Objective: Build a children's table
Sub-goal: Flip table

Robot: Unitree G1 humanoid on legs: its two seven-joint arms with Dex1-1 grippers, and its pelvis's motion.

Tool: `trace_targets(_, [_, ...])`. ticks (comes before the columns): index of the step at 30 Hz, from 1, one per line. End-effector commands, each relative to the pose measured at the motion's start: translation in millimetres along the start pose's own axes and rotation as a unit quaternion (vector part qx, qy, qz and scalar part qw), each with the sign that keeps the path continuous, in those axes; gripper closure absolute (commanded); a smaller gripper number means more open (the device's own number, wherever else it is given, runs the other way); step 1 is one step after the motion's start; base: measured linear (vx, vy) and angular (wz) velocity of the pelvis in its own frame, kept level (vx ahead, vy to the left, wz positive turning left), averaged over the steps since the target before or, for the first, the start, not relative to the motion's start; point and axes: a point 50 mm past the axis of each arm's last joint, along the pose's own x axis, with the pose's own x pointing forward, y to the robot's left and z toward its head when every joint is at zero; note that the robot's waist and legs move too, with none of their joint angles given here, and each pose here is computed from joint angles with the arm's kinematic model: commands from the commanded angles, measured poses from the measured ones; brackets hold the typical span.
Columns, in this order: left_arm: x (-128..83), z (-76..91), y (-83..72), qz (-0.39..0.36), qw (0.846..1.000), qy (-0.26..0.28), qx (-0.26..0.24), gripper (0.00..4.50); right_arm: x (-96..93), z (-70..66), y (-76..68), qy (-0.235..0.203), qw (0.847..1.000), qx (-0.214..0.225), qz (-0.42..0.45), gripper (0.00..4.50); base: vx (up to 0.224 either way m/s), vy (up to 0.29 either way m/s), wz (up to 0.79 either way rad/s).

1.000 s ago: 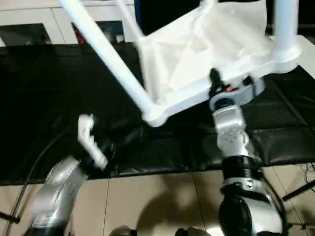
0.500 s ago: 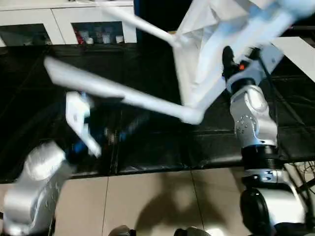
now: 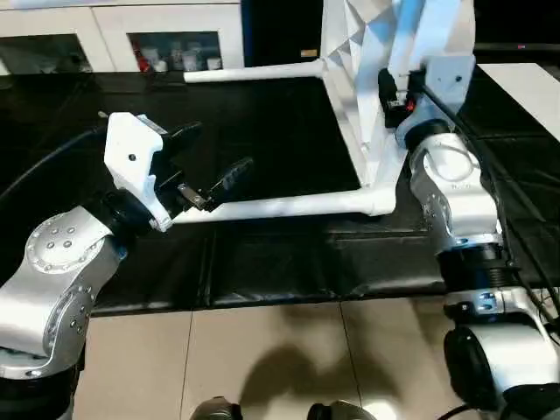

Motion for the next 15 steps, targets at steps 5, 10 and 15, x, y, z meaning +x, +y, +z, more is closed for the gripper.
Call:
trace_targets(5, [0.4,20.7,4.0,0.003,0.999,-0.01,0.034,0.0,14.7,84.0,-2.4,-0.116,0.961,-0.245,0.056,2.55,0.0,0.0,0.0])
trace_targets(10, [3.6,39.4,15.3,0.037,0.996,-0.029,0.073,0.0,24.4,113.4,-7.5,-0.125,0.921,-0.36,0.079,2.55,0.0,0.0,0.0])
trace_targets(15, [2.9,54.4,24.5,0.069,0.992,-0.054,0.096,0.0,27.7,133.1,-14.7,-0.123,0.896,-0.42,0.079,2.55,0.0,0.0,0.0])
